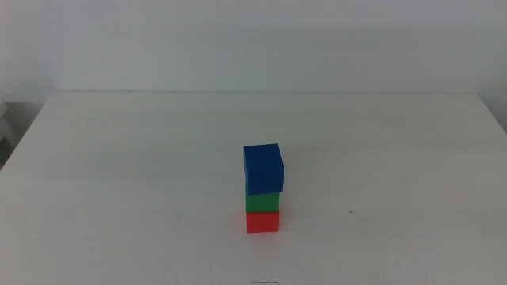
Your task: Stack red cubes first, then green, then blue cubes in a specific spot.
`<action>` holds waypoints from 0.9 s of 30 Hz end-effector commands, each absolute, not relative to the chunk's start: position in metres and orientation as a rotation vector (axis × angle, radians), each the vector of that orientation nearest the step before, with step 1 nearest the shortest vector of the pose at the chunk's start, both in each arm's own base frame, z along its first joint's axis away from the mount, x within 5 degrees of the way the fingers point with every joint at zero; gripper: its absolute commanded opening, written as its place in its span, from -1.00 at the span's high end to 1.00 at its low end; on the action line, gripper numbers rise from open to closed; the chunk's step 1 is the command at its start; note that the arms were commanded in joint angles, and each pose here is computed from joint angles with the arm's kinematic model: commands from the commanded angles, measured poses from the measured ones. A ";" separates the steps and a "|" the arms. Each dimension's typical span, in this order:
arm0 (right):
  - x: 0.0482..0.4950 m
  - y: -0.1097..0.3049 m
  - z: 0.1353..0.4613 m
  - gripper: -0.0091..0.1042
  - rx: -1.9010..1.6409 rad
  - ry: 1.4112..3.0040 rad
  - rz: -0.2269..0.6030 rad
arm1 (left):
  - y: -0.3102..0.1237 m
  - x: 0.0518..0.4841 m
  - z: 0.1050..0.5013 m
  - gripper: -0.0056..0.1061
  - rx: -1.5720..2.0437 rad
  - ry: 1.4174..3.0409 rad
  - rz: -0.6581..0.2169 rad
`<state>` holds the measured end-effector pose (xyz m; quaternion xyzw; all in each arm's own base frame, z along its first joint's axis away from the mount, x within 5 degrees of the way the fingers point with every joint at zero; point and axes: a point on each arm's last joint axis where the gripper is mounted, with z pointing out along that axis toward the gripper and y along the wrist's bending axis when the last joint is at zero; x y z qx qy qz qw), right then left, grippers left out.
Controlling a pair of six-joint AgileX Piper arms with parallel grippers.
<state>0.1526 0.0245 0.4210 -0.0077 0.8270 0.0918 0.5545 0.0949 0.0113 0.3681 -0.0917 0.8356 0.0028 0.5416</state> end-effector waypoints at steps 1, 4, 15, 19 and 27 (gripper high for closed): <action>0.152 0.022 0.433 -0.46 -0.030 1.857 0.180 | 0.011 0.096 0.381 -0.78 -0.221 1.890 -0.007; 0.149 0.020 0.427 -0.46 -0.035 1.845 0.162 | 0.011 0.095 0.382 -0.78 -0.220 1.881 -0.005; 0.099 0.013 0.340 -0.46 -0.041 1.594 0.165 | 0.009 0.071 0.339 -0.78 -0.202 1.627 0.003; 0.079 0.010 0.288 -0.46 -0.062 1.628 0.136 | 0.007 0.062 0.300 -0.78 -0.203 1.626 0.004; 0.054 0.005 0.215 -0.46 -0.098 1.659 0.067 | 0.006 0.051 0.218 -0.78 -0.212 1.686 0.004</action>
